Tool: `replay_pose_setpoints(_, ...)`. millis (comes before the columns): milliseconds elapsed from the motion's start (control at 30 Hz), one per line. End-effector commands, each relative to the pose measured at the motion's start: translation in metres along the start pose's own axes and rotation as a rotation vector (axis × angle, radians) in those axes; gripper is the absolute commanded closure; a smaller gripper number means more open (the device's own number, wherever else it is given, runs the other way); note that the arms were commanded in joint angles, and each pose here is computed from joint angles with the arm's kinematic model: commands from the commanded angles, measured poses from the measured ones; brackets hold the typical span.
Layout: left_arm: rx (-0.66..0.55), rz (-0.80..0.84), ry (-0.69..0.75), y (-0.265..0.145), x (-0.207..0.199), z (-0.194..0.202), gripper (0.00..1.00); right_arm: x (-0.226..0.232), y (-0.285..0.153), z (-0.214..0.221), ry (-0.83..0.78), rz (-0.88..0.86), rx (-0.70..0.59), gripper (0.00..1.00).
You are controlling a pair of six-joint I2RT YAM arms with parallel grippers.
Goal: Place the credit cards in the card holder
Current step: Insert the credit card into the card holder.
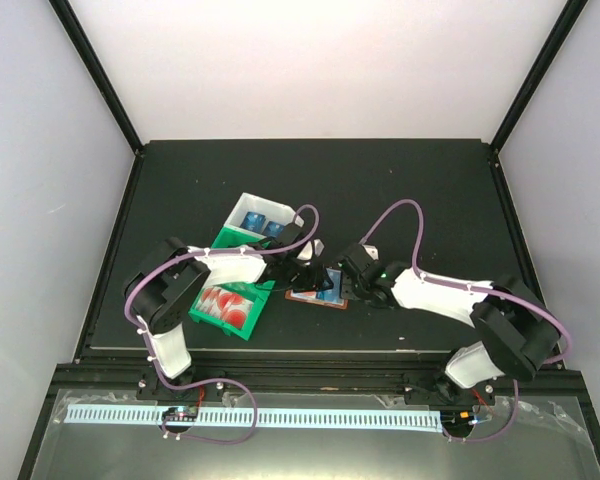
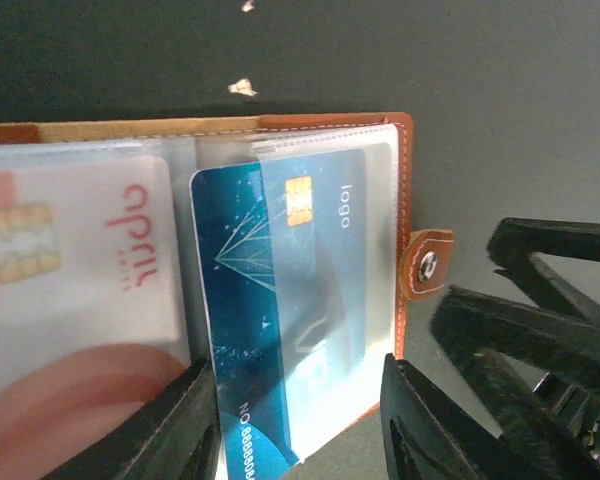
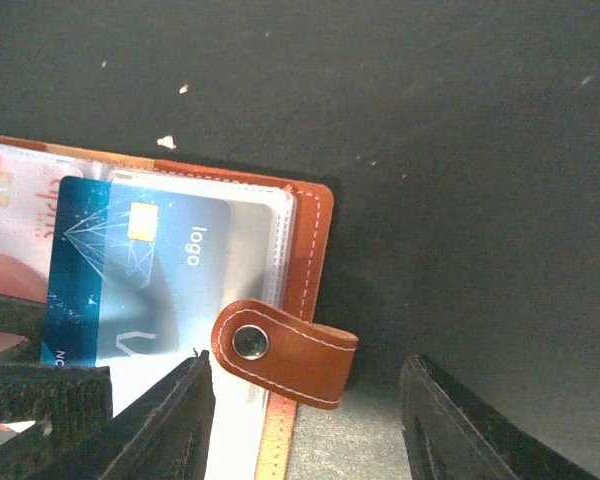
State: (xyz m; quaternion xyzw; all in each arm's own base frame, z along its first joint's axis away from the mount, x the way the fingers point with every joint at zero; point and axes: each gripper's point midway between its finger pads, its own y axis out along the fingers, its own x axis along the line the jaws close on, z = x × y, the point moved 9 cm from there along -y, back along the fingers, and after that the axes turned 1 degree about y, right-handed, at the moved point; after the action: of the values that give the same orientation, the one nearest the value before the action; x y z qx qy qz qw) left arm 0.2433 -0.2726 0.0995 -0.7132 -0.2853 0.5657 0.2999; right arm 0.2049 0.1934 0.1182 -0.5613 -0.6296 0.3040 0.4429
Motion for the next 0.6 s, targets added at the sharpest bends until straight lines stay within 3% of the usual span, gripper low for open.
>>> replay_pose_setpoints(0,0.039,-0.007,0.085,0.000,-0.014,-0.002,0.55,0.003,0.009,0.004,0.009,-0.022,0.029,0.47)
replay_pose_setpoints(233,0.085,0.066,0.171,0.003,-0.025,0.001,0.52,0.005,0.015,0.012,0.017,-0.089,0.073,0.49)
replay_pose_setpoints(433,0.140,0.191,0.158,0.012,-0.028,0.006,0.49,0.004,0.016,0.013,0.028,-0.093,0.066,0.50)
replay_pose_setpoints(567,0.143,0.188,0.149,0.013,-0.028,0.005,0.48,0.002,0.013,0.012,0.035,-0.086,0.049,0.50)
